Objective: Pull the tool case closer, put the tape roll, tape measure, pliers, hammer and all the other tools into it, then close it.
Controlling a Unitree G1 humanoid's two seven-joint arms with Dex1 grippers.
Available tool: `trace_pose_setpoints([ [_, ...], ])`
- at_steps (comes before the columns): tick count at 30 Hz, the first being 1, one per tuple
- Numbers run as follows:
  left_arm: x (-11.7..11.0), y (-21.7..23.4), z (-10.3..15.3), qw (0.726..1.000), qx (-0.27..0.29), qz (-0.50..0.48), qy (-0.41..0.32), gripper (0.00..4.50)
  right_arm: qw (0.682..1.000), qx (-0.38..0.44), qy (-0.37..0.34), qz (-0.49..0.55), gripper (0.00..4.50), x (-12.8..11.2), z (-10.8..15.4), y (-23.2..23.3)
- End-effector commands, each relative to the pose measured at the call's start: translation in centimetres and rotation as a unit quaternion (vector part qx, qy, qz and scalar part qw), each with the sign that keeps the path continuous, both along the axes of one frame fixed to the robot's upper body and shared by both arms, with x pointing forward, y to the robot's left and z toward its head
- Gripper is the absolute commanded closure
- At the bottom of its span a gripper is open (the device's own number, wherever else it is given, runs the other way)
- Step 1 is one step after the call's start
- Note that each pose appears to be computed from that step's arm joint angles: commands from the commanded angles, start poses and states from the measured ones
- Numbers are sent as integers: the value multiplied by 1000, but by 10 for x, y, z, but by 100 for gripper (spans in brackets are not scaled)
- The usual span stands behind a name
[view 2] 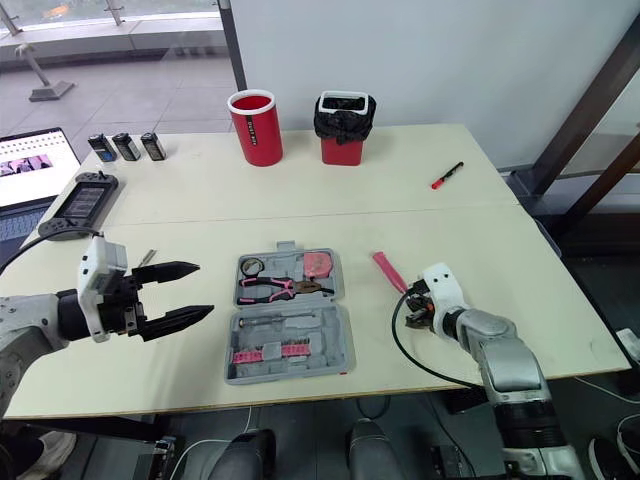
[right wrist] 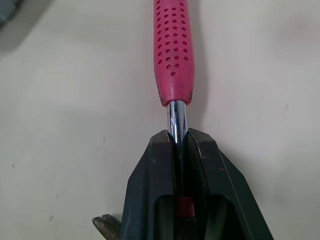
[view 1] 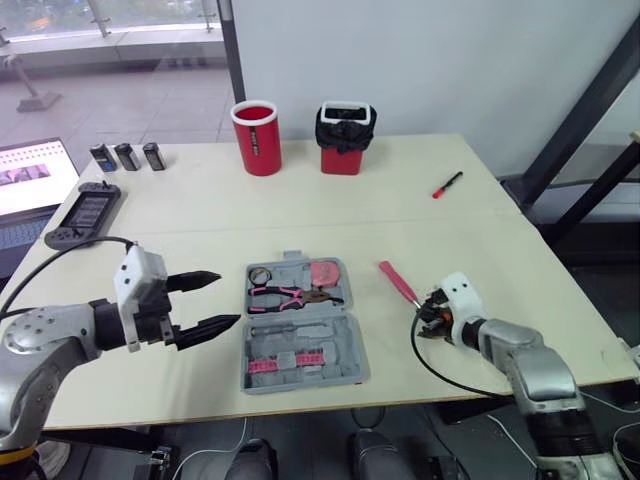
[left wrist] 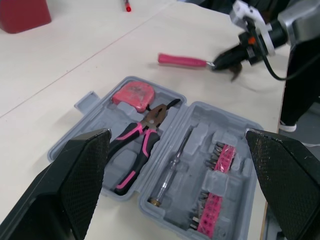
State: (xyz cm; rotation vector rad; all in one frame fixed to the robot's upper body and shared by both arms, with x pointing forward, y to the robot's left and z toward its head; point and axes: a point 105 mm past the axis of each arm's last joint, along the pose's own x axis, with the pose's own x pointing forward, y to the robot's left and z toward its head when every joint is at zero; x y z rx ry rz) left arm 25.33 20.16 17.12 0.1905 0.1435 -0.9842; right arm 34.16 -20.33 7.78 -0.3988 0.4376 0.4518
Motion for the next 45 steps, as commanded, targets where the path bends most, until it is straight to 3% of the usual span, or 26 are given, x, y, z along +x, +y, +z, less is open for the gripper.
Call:
trace_pose_setpoints([
  [1,0,9,5,1000,12,2,-16,0,982,-59,-70,164,445,0,55,46],
  [6,1,15,2,1000,20,8,-13,0,937,-88,-65,331,445,-18,92,88],
  [10,-2,18,-3,1000,26,10,-8,0,908,-107,-7,404,445,-32,100,108],
  [16,-13,22,-13,999,34,17,4,0,871,-178,48,456,445,-40,89,123],
  [23,-25,22,-25,999,32,28,24,0,851,-225,44,473,445,-34,79,155],
  [25,-23,24,-17,999,-1,47,15,0,837,-254,38,483,445,-33,74,160],
  [27,-25,26,-18,999,4,51,16,0,828,-267,39,491,445,-33,70,164],
  [45,-42,25,-41,996,67,23,49,0,814,-282,68,503,445,-31,36,191],
])
